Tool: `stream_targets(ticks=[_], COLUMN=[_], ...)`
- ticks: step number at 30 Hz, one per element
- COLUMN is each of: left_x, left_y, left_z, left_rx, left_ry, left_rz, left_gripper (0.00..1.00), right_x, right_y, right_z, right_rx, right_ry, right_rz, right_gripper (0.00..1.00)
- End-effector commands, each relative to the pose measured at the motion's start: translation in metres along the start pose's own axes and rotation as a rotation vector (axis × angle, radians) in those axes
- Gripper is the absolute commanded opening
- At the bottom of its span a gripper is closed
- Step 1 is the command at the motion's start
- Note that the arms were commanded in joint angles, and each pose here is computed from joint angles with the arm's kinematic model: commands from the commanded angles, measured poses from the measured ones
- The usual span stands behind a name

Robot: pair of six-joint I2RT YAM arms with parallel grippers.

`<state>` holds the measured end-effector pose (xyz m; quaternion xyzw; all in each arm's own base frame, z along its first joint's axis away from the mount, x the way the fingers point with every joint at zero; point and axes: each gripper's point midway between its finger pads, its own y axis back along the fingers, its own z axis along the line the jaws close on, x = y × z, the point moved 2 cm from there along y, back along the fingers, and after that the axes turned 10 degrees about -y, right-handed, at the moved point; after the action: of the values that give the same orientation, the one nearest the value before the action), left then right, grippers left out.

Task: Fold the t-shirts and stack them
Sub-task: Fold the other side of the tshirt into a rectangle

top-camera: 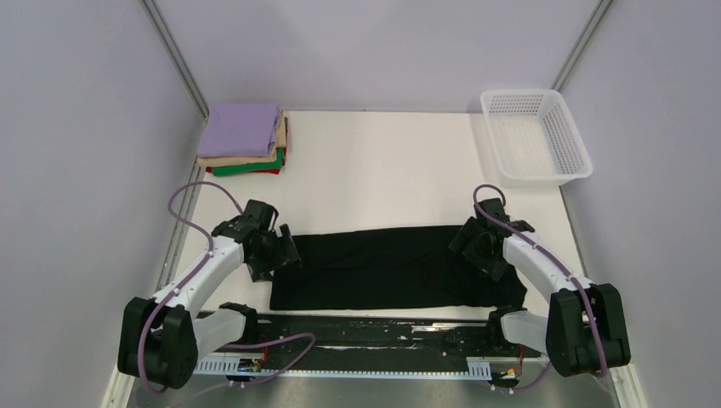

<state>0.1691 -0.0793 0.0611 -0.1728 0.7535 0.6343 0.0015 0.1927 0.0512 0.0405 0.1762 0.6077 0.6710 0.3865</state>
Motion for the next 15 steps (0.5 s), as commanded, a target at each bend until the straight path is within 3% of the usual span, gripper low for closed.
stream_targets(ticks=[1,15], left_x=[0.015,0.032], left_y=[0.007,0.004], left_z=[-0.01,-0.004], left_rx=[0.089,0.058], left_ry=[0.044,0.051], left_rz=[0.031,0.105], left_gripper=[0.9,0.8], right_x=[-0.005,-0.01], right_y=[-0.014,-0.015], right_z=[-0.007,-0.011], right_rx=[0.042,0.049], right_ry=[0.007,-0.01], right_rz=[-0.005,-0.004], right_gripper=[1.0,1.0])
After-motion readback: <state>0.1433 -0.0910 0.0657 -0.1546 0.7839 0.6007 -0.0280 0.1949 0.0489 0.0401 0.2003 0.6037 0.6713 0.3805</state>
